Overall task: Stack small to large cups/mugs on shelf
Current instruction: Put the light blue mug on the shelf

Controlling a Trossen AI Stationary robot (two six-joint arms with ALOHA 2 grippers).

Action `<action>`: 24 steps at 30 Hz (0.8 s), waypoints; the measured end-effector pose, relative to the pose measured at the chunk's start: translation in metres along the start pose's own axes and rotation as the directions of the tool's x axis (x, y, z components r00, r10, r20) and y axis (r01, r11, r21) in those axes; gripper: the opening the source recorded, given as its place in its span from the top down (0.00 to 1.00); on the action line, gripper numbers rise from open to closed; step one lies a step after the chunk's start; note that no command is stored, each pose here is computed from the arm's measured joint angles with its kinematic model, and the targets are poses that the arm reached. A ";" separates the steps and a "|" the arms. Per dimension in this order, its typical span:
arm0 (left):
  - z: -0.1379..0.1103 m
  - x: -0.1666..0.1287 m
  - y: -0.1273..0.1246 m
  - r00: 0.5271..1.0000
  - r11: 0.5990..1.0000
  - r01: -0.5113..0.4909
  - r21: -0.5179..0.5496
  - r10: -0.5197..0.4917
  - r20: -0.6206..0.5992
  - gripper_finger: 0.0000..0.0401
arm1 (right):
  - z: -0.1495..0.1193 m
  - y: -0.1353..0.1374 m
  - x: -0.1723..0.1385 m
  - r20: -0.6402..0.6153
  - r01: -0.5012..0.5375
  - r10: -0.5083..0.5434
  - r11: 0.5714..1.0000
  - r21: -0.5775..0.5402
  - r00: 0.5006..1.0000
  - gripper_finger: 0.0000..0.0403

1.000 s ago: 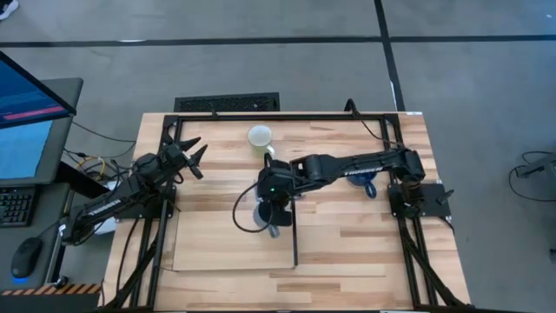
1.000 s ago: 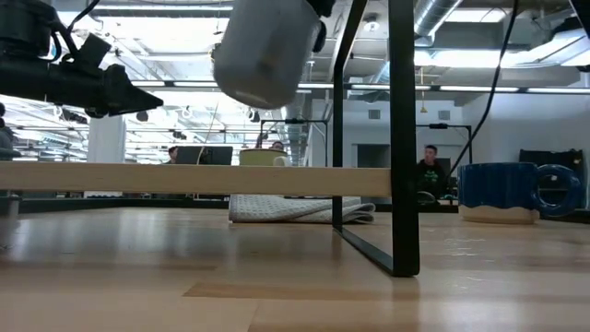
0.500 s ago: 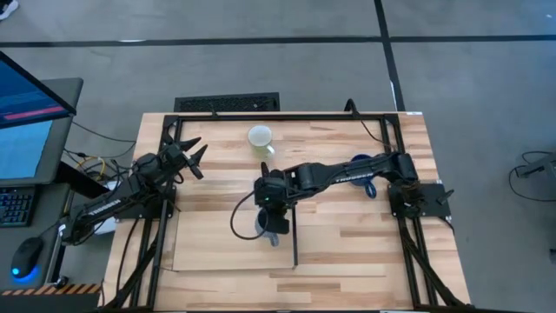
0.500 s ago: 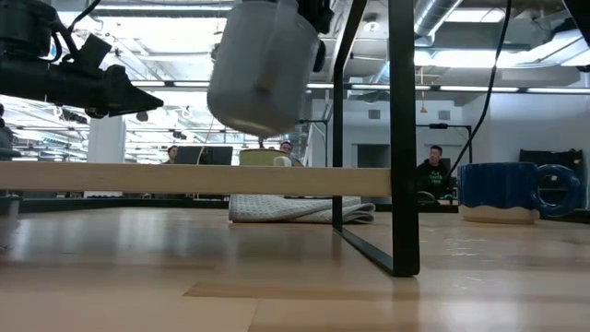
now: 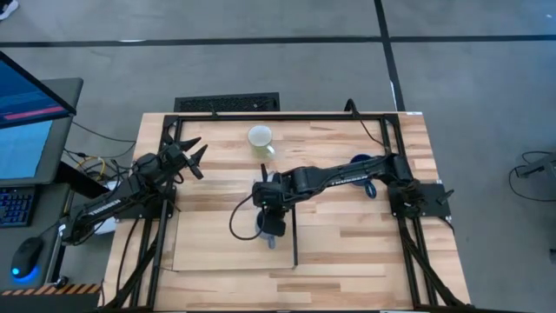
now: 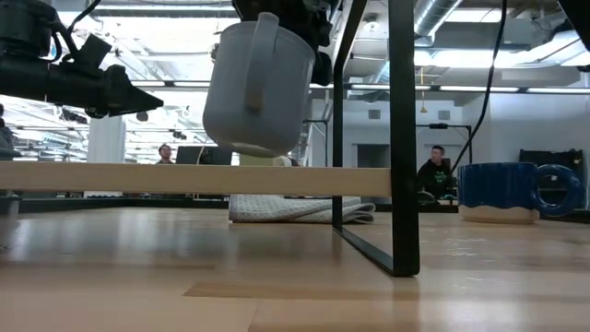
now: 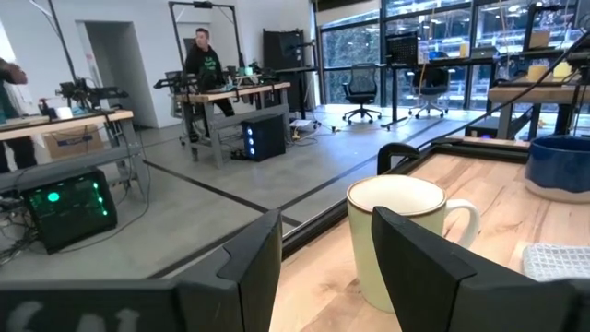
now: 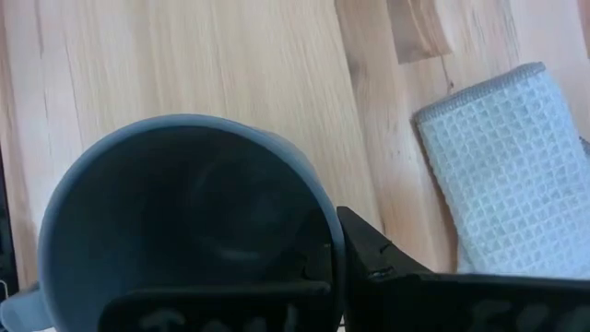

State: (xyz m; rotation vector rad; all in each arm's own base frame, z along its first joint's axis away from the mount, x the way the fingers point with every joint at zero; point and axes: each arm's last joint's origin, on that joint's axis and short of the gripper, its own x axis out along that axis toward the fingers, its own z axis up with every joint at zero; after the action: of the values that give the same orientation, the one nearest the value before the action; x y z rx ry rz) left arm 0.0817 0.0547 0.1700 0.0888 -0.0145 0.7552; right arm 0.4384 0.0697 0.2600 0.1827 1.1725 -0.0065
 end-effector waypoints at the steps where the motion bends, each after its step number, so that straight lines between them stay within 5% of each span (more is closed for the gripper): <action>1: 0.000 0.000 0.000 1.000 1.000 0.000 0.000 0.000 0.000 0.59 | 0.000 0.000 0.000 -0.002 0.000 0.000 1.000 0.004 1.000 0.97; 24: 0.000 0.000 0.000 1.000 1.000 0.000 0.000 0.000 0.000 0.59 | -0.006 0.006 0.002 -0.027 0.019 -0.016 0.995 0.096 1.000 0.97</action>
State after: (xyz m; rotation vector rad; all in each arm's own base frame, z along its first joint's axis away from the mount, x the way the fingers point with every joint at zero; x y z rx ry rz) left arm 0.0817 0.0547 0.1700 0.0888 -0.0147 0.7552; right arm 0.4345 0.0770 0.2573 0.2580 1.2004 -0.0766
